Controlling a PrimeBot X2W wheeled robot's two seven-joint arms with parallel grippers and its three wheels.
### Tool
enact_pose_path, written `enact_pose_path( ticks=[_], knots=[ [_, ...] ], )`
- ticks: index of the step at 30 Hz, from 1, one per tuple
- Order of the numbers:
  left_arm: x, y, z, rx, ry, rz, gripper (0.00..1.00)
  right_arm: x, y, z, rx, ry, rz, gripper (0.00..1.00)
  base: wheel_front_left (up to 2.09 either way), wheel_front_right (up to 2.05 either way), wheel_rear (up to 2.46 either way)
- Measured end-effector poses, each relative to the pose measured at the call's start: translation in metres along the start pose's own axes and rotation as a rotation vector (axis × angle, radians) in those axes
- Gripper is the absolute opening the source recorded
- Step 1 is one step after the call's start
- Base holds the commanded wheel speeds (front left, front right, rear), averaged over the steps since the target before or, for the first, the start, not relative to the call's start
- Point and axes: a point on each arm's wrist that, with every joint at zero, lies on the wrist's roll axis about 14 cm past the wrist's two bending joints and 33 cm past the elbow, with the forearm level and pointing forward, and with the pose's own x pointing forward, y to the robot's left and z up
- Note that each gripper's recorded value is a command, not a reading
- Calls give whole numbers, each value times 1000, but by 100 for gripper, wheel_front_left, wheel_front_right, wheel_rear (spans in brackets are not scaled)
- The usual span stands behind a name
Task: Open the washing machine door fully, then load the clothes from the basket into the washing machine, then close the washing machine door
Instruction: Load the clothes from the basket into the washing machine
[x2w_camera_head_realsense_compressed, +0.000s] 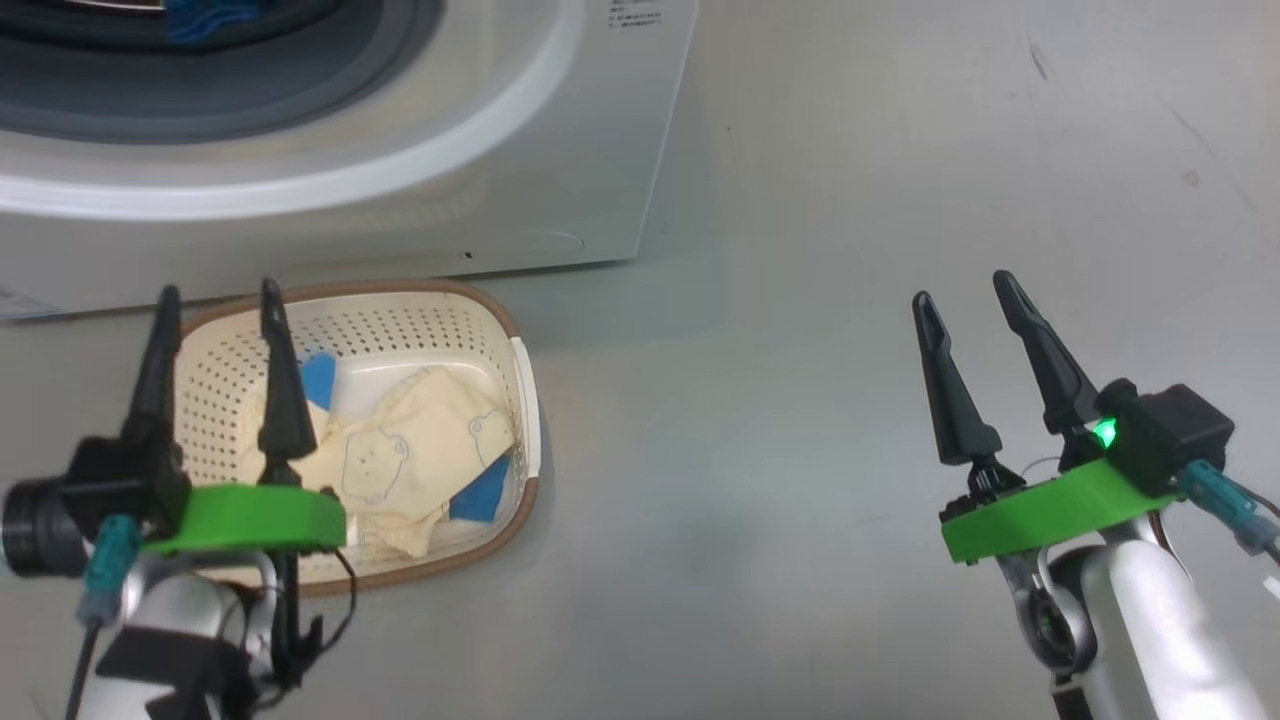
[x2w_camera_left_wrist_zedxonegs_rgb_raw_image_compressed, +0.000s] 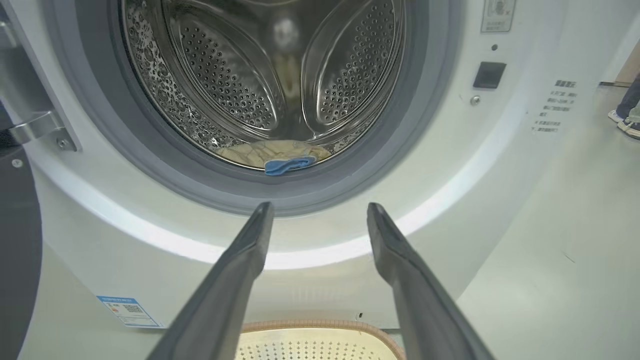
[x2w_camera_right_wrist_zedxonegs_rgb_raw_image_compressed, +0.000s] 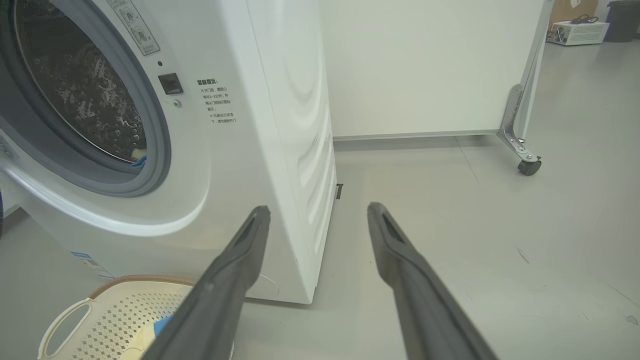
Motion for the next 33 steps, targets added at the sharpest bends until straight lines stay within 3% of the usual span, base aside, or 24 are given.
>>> enact_pose_path(
  ticks=[14, 33],
  knots=[
    [-92, -12, 16, -14, 28, 46, 100, -41, 13, 18, -30, -32, 25, 100, 0, 0, 0],
    [-139, -10, 38, 11, -19, 105, 100, -75, 33, 34, -36, -58, 75, 100, 0, 0, 0]
  ],
)
